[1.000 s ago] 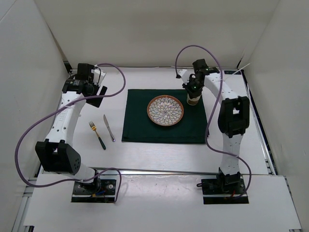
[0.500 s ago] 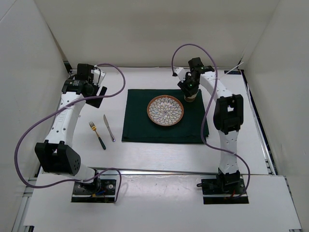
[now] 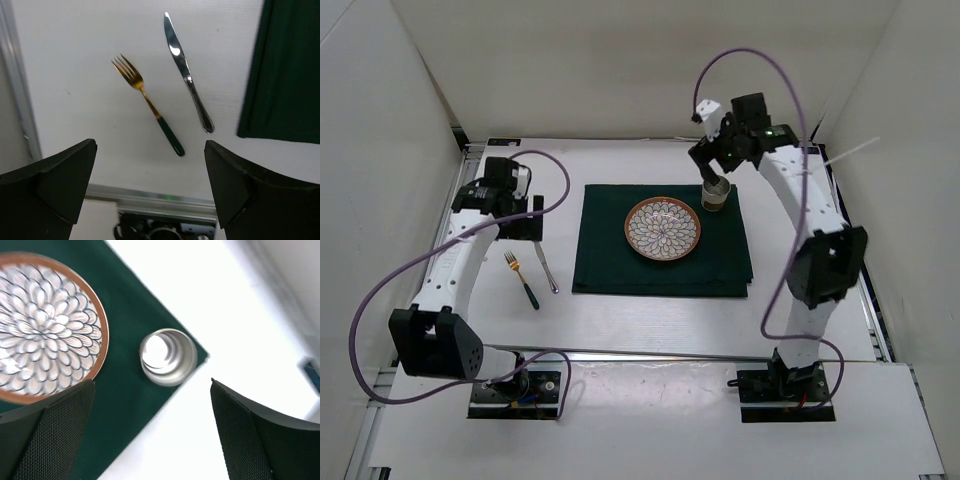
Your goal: Set the dinner table for one person
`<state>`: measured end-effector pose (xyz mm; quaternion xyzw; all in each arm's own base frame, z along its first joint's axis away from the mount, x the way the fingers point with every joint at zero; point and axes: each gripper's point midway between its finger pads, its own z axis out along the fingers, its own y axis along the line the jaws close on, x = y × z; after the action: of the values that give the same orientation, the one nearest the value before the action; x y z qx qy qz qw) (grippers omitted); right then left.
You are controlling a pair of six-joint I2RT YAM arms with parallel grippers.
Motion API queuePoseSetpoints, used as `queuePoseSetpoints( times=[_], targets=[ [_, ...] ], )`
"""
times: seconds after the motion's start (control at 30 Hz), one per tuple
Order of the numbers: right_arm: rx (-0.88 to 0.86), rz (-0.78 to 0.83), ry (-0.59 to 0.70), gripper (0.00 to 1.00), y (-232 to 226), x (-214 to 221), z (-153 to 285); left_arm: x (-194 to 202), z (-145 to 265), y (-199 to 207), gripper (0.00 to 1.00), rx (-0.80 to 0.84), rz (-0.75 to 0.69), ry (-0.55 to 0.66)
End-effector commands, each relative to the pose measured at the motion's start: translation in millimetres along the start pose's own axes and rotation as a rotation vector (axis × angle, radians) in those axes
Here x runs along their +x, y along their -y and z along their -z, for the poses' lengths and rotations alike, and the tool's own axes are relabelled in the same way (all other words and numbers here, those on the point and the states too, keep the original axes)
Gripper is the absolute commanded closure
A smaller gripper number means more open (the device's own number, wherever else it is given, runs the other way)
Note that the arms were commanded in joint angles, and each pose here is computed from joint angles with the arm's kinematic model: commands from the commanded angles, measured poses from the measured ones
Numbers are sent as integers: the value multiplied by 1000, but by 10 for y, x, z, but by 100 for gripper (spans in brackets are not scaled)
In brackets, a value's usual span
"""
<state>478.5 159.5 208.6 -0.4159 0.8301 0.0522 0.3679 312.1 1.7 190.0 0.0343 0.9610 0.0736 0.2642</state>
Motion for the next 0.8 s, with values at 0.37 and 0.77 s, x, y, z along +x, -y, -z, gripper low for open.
queuePoseSetpoints(
  times=[0.37, 0.77],
  targets=[
    [9, -68, -127, 0, -526, 741, 1135, 731, -550, 849, 5, 279, 522, -332],
    [-58, -65, -85, 0, -600, 775, 1442, 590, -1095, 908, 10, 194, 525, -392]
  ],
)
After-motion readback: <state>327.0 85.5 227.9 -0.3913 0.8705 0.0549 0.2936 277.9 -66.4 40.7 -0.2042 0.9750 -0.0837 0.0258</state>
